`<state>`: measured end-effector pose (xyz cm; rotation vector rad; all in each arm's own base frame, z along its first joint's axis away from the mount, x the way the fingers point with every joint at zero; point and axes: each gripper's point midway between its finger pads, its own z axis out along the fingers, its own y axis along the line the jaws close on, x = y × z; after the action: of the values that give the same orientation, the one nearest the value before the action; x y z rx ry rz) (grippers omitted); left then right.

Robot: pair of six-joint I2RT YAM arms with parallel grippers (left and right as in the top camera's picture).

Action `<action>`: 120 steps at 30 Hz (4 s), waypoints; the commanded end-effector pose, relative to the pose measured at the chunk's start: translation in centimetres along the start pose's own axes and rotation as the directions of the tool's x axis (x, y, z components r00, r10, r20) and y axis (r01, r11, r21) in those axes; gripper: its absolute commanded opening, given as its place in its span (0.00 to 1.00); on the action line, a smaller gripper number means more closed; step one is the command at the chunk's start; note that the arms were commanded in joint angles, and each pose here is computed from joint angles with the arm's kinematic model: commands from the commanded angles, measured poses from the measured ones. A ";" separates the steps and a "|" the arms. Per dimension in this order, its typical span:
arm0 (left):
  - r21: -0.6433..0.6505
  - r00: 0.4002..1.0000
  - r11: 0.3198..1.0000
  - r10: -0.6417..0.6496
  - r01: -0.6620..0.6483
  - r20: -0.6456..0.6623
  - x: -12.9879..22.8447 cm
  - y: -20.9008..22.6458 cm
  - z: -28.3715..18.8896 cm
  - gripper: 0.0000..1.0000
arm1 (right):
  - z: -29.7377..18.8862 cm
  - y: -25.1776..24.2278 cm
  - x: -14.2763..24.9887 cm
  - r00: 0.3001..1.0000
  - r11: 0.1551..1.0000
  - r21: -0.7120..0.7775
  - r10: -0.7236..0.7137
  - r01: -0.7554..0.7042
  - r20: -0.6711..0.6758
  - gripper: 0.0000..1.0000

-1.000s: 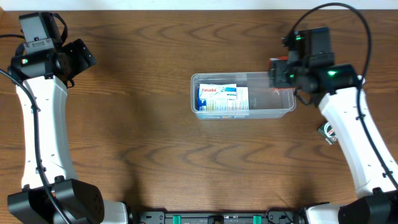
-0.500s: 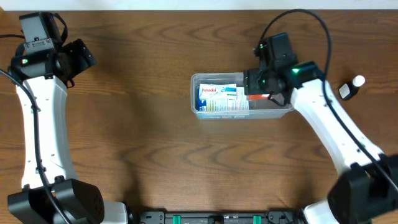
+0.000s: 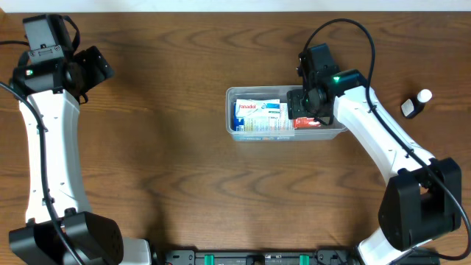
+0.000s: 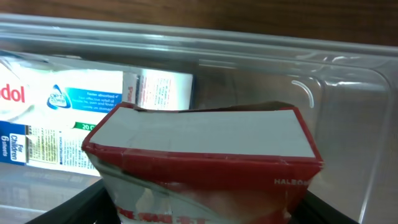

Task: Pack container
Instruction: 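Carry the red box over the container's right end and lower it, then release the red box and push it flat with the right gripper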

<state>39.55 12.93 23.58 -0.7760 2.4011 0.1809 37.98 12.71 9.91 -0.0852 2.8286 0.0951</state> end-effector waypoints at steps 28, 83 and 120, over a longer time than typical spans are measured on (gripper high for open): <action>-0.016 1.000 1.000 0.003 -0.003 0.005 -0.2 0.4 0.0 0.98 | 3.2 -2.7 2.8 0.996 0.988 0.126 0.091 -0.088 -0.020 0.71; -0.016 1.000 1.000 0.003 -0.003 0.005 -0.2 0.4 0.0 0.98 | 2.3 -8.6 2.1 0.992 0.985 0.132 -0.105 0.113 -0.067 0.01; -0.016 1.000 1.000 0.003 -0.003 0.005 -0.2 0.4 0.0 0.98 | 5.3 -7.2 3.2 0.986 0.993 0.042 -0.103 0.109 -0.129 0.01</action>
<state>39.55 12.93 23.58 -0.7760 2.4011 0.1809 36.88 5.66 3.51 -0.2245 2.9474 -0.0268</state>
